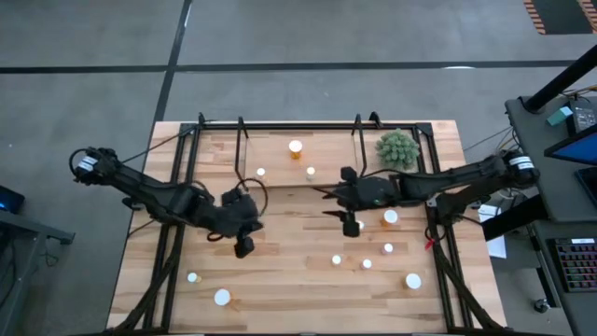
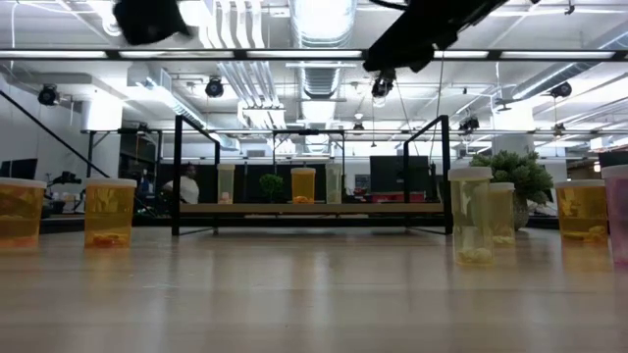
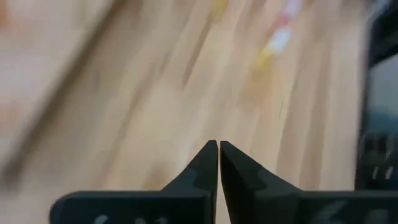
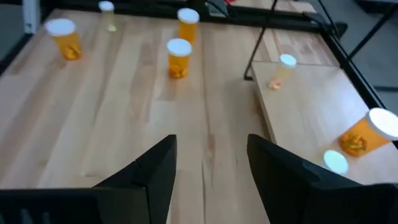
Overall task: Pick and place medicine bottles onto shelf by color
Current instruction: Put the large orange pill bottle on the shelf aligned with the other large orange pill bottle
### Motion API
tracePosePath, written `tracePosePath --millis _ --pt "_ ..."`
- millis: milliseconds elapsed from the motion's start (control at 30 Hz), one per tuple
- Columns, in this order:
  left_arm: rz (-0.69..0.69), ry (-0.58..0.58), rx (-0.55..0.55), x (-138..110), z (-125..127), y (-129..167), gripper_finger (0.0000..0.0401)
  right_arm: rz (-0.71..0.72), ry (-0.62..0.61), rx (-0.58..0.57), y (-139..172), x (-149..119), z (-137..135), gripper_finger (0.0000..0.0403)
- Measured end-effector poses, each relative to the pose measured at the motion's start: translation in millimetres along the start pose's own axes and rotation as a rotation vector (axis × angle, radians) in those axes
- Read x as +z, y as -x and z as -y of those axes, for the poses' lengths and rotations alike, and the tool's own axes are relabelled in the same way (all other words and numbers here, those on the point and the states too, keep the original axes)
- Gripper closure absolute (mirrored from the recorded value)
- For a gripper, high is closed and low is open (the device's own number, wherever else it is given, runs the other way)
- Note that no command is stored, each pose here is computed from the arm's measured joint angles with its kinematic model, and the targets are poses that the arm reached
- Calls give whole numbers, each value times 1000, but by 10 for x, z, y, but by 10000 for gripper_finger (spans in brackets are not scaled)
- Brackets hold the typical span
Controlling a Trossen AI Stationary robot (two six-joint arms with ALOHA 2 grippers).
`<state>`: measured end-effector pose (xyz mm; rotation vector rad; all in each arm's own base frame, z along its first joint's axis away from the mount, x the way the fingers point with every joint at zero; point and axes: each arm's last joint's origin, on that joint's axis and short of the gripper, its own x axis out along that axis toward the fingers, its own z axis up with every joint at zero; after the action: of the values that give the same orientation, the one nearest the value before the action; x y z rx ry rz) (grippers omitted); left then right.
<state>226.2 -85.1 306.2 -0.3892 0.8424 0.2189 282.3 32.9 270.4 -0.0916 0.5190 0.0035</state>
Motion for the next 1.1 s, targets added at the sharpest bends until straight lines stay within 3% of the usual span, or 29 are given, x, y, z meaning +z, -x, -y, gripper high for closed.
tracePosePath --millis 167,267,500,667,833,933,1100 --pt "-307 245 157 -224 -125 -166 401 83 15 19 110 -54 -54 216" --pt "-345 337 246 -271 -193 -278 401 125 41 23 141 -79 -66 216" --pt "-362 377 309 -228 -268 -442 390 160 57 20 201 -58 -56 216" --pt "-405 402 341 -258 -256 -558 322 156 72 24 193 -67 -63 216" --pt "-472 403 448 -291 -340 -669 226 148 84 23 182 -84 -65 216" --pt "-446 380 507 -287 -375 -739 175 149 88 23 183 -83 -65 216" --pt "-496 324 493 -299 -375 -865 132 148 87 23 182 -84 -65 216"
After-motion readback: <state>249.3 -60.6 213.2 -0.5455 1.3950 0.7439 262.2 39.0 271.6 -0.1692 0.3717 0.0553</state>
